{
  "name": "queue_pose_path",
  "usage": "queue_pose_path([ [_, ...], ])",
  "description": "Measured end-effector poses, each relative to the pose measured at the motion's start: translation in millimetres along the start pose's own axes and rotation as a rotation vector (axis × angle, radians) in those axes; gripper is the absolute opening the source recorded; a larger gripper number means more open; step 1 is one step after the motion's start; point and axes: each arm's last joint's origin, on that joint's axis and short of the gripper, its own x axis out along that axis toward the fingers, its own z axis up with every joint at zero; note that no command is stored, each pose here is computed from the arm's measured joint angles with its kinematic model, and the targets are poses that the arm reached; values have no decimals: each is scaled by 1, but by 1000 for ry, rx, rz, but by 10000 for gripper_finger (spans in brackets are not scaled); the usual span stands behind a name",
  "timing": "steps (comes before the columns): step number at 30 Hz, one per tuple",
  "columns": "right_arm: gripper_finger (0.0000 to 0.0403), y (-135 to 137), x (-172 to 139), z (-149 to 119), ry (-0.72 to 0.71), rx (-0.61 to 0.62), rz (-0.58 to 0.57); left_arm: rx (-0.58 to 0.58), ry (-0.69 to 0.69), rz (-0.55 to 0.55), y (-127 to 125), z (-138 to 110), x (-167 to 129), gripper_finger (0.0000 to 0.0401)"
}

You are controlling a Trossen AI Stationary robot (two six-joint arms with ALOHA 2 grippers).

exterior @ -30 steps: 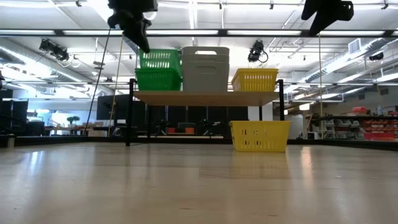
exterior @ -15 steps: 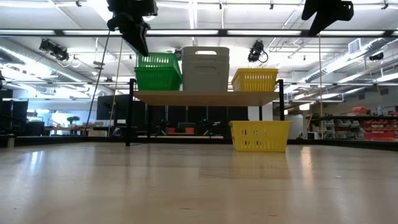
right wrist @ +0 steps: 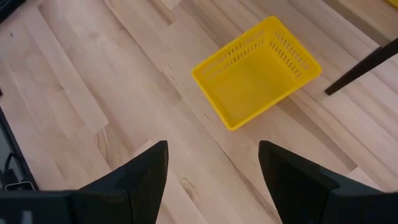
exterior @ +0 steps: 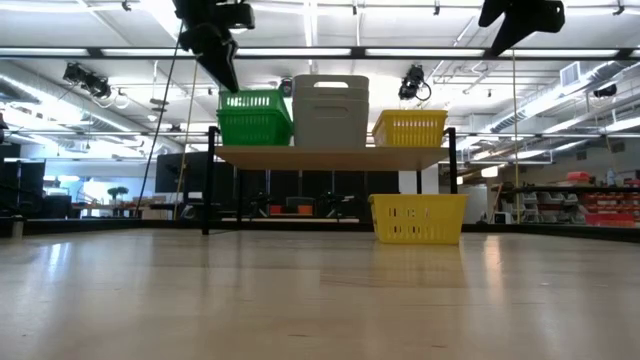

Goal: Stack baskets on shelf by color
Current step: Stack the green bin on top of the green bins on the shelf, then stack the yellow bin on top of the yellow bins on the shelf

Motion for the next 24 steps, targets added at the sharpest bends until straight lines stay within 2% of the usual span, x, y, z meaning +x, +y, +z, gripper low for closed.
queue_pose_path([
  [7, 256, 1, 0, 0, -5, -13, 6, -69, -32, 15, -4, 8, -10, 67],
  [16, 256, 2, 1, 2, -33, -31, -1, -126, -18, 32, -9, 10, -13, 106],
  [20, 256, 12, 14, 6, -49, -123, -8, -143, -33, 69, -3, 13, -30, 117],
  [24, 256, 24, 40, 11, 1, -239, -15, -244, -129, 64, 4, 16, -55, 119],
])
